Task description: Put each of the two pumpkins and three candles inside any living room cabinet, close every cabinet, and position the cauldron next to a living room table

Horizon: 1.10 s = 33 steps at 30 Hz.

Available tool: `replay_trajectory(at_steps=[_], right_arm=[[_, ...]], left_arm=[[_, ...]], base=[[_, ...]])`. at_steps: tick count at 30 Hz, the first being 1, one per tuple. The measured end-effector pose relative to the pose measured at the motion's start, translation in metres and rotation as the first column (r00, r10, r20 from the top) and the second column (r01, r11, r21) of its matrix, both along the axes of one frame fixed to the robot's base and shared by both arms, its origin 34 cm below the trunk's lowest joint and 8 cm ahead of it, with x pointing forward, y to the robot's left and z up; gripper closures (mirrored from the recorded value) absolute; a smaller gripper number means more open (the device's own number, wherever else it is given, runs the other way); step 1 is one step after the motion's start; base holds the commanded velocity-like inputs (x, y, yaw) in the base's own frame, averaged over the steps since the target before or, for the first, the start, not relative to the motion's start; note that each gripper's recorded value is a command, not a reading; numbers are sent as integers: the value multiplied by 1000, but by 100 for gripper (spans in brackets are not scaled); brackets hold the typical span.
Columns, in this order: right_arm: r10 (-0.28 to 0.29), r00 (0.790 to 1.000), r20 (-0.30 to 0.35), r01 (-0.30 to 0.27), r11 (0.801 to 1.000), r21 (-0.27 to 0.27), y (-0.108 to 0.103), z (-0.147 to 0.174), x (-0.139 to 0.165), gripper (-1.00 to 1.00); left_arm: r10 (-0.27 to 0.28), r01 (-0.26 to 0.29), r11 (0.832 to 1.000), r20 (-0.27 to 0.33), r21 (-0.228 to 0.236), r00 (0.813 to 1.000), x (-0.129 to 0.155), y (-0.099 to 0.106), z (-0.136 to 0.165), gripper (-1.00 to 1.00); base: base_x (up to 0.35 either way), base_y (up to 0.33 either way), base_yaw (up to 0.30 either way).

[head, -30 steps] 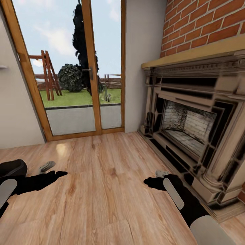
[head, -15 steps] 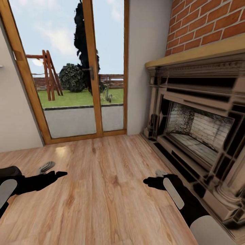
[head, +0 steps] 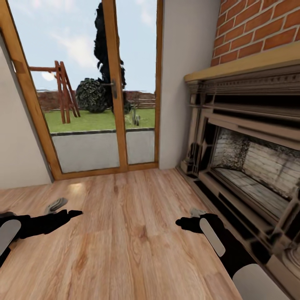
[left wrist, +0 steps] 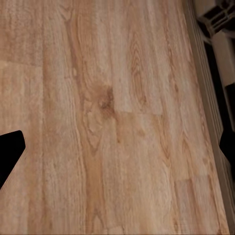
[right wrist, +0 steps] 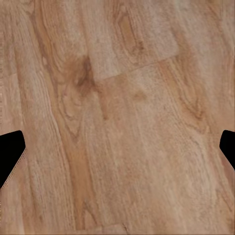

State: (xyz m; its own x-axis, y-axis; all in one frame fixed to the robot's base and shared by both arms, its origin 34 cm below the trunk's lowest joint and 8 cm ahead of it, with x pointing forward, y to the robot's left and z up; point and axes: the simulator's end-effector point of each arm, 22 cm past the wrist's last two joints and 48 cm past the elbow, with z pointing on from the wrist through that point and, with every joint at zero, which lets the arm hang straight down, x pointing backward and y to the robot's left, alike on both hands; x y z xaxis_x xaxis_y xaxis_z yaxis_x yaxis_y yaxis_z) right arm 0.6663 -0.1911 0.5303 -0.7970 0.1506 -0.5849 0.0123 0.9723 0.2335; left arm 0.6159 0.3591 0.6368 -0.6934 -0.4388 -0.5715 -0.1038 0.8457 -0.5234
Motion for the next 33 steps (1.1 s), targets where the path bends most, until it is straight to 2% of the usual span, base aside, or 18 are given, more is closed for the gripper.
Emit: replay_trajectory(at_steps=[17, 23, 33], right_arm=[[-1, 1000, -3, 1, 1000, -3, 0, -1, -1, -100], [8, 1000, -6, -8, 1000, 9, 9, -2, -1, -100], [10, 1000, -15, -10, 1000, 14, 11, -7, -2, -100]], left_arm=[[7, -7, 1000, -7, -3, 1000, 0, 3, -3, -100], [8, -8, 1000, -13, -3, 1000, 0, 3, -5, -100], [14, -14, 1000, -32, -7, 999, -1, 5, -14, -100]], base=[[337, 0, 287], [337, 0, 261], [337, 0, 241]])
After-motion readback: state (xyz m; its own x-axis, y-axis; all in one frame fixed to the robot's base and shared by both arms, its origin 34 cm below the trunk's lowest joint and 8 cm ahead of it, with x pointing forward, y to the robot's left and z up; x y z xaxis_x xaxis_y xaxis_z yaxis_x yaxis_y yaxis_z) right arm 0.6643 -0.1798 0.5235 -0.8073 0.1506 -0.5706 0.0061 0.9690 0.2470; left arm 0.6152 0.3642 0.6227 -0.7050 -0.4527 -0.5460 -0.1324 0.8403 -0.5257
